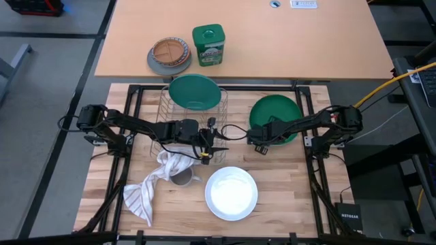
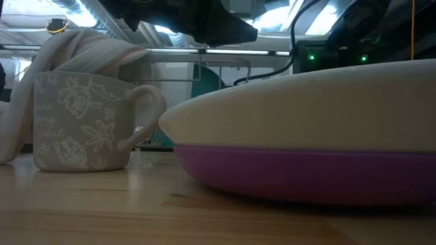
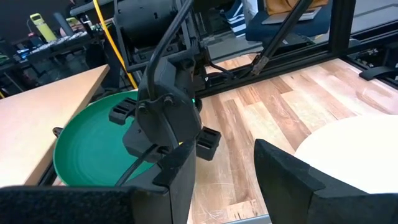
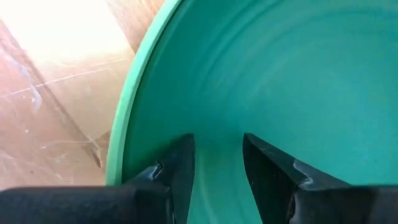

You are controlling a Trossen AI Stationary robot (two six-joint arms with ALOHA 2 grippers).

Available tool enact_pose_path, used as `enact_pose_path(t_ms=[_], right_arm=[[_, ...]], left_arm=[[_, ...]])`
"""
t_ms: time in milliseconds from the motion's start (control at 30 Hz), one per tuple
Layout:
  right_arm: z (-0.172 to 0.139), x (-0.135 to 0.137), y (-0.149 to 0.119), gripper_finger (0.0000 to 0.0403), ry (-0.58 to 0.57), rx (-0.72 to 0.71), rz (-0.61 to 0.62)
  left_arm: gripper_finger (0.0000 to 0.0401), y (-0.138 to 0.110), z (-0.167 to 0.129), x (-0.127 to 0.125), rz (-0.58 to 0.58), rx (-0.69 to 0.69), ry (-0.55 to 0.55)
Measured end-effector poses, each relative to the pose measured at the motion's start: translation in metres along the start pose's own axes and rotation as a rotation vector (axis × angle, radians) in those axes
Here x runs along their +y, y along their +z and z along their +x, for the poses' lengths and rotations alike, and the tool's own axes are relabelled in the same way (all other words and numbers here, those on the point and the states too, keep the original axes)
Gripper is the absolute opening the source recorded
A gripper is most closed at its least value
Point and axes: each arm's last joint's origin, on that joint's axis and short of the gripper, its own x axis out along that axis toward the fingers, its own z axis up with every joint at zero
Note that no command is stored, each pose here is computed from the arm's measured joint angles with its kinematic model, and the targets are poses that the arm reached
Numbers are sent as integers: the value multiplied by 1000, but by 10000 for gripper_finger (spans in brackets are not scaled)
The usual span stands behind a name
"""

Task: Sort dishes
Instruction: Put the green plate into the gray dish rack

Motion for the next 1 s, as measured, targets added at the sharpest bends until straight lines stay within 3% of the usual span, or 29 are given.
enact_pose_path(t_ms=[333,700,800,1000], right_arm=[[-2,-1,2,143,-21,1,13],[-33,-11,17,143,-98,60,-7],[-39,-12,16,143,-40,130,-20],[-42,-6,14,143,199,234,-1]], left_arm=[[153,0,0,0,0,1,0],[153,0,0,0,0,2,-1],[153,0,0,0,0,2,-1],[153,-1,0,0,0,7,-2]])
